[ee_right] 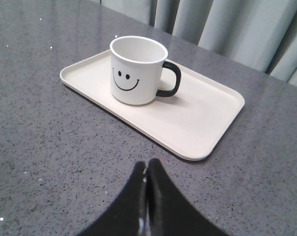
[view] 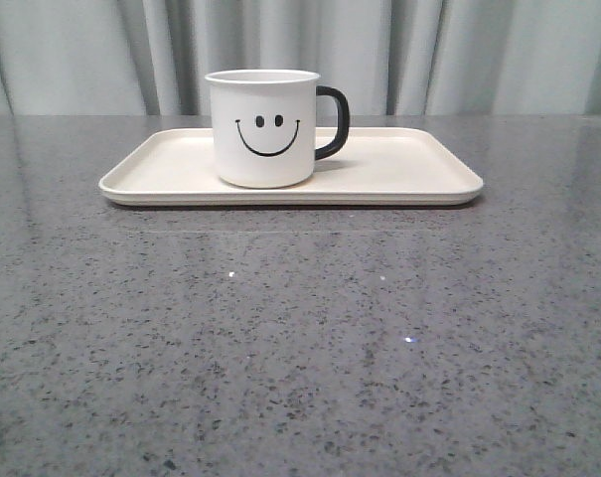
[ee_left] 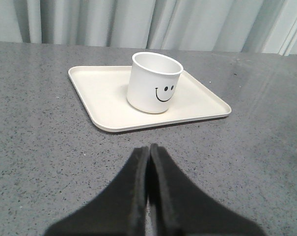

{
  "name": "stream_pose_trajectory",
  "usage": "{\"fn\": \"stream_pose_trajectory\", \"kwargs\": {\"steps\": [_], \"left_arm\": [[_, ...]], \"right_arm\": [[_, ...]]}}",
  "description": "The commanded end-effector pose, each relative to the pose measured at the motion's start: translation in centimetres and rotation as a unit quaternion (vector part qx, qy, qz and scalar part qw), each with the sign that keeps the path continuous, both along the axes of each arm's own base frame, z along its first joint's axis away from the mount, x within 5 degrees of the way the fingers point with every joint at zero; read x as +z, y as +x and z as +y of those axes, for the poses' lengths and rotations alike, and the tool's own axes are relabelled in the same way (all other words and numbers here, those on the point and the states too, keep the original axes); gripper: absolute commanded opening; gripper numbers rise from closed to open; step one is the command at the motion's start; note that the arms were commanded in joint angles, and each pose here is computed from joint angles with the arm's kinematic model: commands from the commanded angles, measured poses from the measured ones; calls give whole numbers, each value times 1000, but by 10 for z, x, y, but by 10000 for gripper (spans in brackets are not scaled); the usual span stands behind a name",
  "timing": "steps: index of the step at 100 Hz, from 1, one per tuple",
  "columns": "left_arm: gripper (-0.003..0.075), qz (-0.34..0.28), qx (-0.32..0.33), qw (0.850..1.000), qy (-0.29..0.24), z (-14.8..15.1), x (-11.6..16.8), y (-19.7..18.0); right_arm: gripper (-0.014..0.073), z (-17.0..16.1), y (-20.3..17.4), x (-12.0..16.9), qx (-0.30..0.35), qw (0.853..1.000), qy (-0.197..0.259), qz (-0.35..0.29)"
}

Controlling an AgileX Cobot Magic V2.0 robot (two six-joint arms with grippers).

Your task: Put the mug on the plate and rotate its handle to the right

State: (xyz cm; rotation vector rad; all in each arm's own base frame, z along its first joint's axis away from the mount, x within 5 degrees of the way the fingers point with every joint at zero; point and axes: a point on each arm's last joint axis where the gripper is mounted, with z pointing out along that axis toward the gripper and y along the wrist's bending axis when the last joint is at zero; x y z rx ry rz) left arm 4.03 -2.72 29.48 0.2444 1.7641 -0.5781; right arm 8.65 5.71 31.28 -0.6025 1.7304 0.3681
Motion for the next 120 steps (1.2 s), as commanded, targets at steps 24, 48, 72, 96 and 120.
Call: {"fn": "stream_pose_trajectory", "kwargs": {"steps": [24,48,72,96,120], "left_arm": [[-19,-36,0,999,-25,0,12,1],[-19,-36,0,999,-25,0,12,1],[-19,-36,0,999,-25,0,12,1],[-19,-36,0,999,-24,0,12,1],[-19,-111,47,993,-18,5,8,5]], "right_arm": [[-63,-6,-3,13,-23,995,55,-83],[-63,-6,-3,13,-23,995,55,-83],[-63,-6,-3,13,-23,995,55,-83],[-63,-6,-3,13,-23,995,55,-83],[-63,-6,-3,13,-23,995,55,-83]]}}
